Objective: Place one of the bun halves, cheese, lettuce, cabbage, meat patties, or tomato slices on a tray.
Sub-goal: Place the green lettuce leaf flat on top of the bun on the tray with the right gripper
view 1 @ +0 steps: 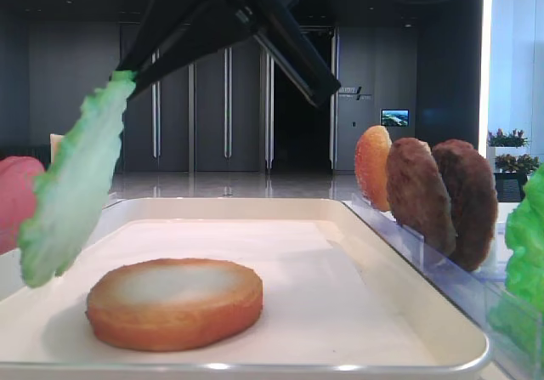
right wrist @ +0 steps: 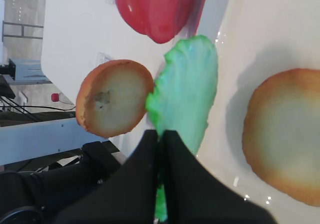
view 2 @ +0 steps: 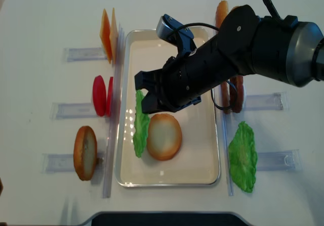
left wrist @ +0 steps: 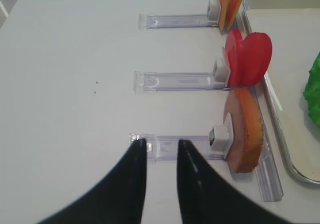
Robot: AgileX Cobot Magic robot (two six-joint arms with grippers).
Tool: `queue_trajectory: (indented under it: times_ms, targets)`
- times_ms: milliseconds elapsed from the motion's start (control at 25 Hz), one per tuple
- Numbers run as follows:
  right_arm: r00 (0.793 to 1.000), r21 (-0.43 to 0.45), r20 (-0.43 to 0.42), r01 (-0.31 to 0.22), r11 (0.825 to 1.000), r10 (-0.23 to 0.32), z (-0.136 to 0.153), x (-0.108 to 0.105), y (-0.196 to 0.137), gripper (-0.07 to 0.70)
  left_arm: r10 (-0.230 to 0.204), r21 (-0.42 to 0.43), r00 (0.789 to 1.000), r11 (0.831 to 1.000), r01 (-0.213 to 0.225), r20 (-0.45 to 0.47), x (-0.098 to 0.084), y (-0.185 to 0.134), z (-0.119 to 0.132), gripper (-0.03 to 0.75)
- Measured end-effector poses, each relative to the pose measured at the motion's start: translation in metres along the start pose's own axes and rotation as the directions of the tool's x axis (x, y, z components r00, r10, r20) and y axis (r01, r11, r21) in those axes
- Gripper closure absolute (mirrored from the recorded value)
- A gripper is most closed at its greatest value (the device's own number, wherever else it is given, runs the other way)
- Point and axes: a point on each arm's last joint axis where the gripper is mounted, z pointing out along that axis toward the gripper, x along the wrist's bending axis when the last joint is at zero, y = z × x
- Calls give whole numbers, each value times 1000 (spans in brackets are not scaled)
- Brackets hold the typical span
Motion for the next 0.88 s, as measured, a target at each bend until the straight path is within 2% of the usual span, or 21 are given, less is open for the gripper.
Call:
queue_trajectory:
  times_ms: [240, 440, 880]
  targets:
    - [993, 36, 113, 35, 999, -39, 0, -10, -3, 605, 0, 0, 1000, 1000, 0, 0, 0, 0, 0, 557]
    - [985, 50, 161, 61, 997, -68, -1, -15, -4, 605, 0, 0, 1000, 1000, 0, 0, 0, 0, 0, 557]
    - [948, 83, 295, 100, 992, -120, -4, -27, -5, 605, 0, 0, 1000, 1000, 0, 0, 0, 0, 0, 557]
